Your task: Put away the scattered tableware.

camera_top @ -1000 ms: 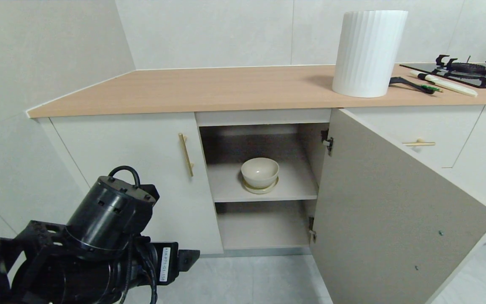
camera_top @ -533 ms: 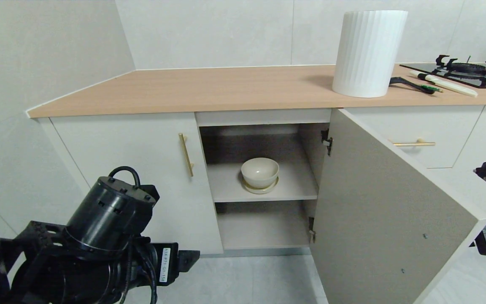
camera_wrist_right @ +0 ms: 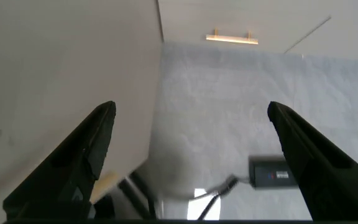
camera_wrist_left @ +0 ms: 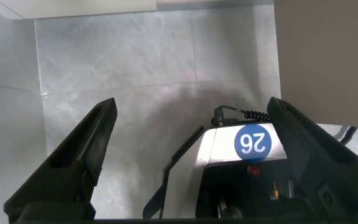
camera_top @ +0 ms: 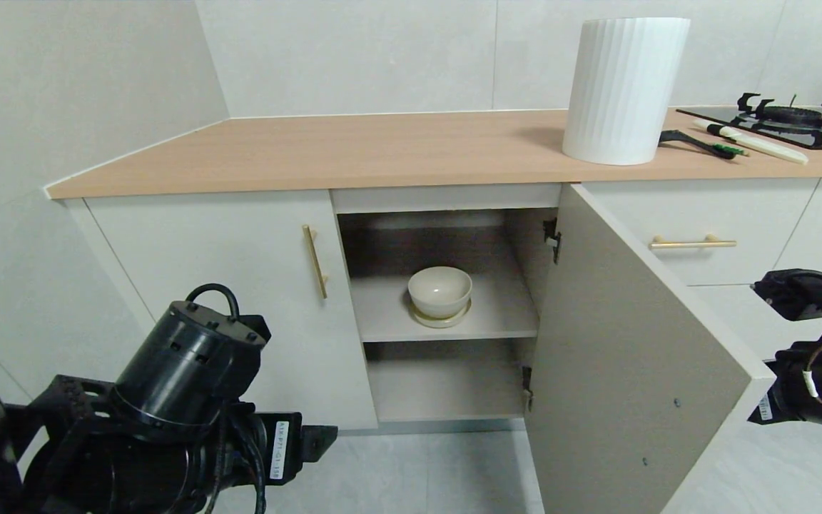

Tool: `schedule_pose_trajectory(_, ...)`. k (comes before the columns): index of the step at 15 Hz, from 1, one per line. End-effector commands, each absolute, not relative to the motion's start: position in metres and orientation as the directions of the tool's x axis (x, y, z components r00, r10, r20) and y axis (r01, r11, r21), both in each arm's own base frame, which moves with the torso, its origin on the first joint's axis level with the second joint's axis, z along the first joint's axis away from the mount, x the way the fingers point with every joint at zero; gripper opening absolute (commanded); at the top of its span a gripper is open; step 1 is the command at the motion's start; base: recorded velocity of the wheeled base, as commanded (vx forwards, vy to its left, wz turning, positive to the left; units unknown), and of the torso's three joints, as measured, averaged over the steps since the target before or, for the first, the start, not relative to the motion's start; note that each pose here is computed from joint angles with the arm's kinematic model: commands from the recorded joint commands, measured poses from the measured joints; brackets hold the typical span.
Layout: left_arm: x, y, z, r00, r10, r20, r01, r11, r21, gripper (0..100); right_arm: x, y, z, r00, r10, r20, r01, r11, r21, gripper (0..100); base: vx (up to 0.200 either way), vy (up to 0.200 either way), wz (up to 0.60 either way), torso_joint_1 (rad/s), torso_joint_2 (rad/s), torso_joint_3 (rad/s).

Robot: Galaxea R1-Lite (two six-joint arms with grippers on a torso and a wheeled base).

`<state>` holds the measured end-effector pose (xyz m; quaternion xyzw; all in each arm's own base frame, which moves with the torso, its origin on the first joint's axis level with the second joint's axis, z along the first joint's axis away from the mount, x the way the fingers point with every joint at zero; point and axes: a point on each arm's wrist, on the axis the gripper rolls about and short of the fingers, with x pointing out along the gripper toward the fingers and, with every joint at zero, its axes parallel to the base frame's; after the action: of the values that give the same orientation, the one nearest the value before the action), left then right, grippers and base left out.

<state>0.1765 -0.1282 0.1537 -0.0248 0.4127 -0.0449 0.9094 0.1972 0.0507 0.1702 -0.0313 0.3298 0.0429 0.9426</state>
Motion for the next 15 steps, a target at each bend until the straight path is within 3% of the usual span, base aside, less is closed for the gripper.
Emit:
schedule_pose_trajectory(1, 0.177, -0.128, 0.153, 0.654, -0.100, -0.750, 0.060, 0.995, -0.081, 100, 0.199, 0.052, 0.158, 0.756, 0.058, -0.652, -0.109, 0.993, -0.039, 100, 0.000, 0.000, 0.00, 0.000, 0.00, 0.000)
schedule_pose_trajectory(3, 0.177, -0.128, 0.153, 0.654, -0.100, -0.750, 0.060, 0.995, -0.081, 100, 0.199, 0.052, 0.158, 0.755, 0.059, -0.653, -0.111, 0.993, -0.039, 100, 0.000, 0.000, 0.00, 0.000, 0.00, 0.000)
schedule_pose_trajectory(9, 0.177, -0.128, 0.154, 0.656, -0.102, -0.748, 0.059, 0.995, -0.083, 100, 0.196, 0.063, 0.158, 0.752, 0.099, -0.652, -0.140, 0.990, -0.011, 100, -0.200, 0.000, 0.00, 0.003, 0.00, 0.002)
schedule_pose_trajectory(15, 0.177, -0.128, 0.153, 0.655, -0.101, -0.749, 0.060, 0.995, -0.082, 100, 0.227, 0.079, 0.139, 0.777, 0.113, -0.619, -0.075, 0.993, 0.088, 100, 0.000, 0.000, 0.00, 0.000, 0.00, 0.000)
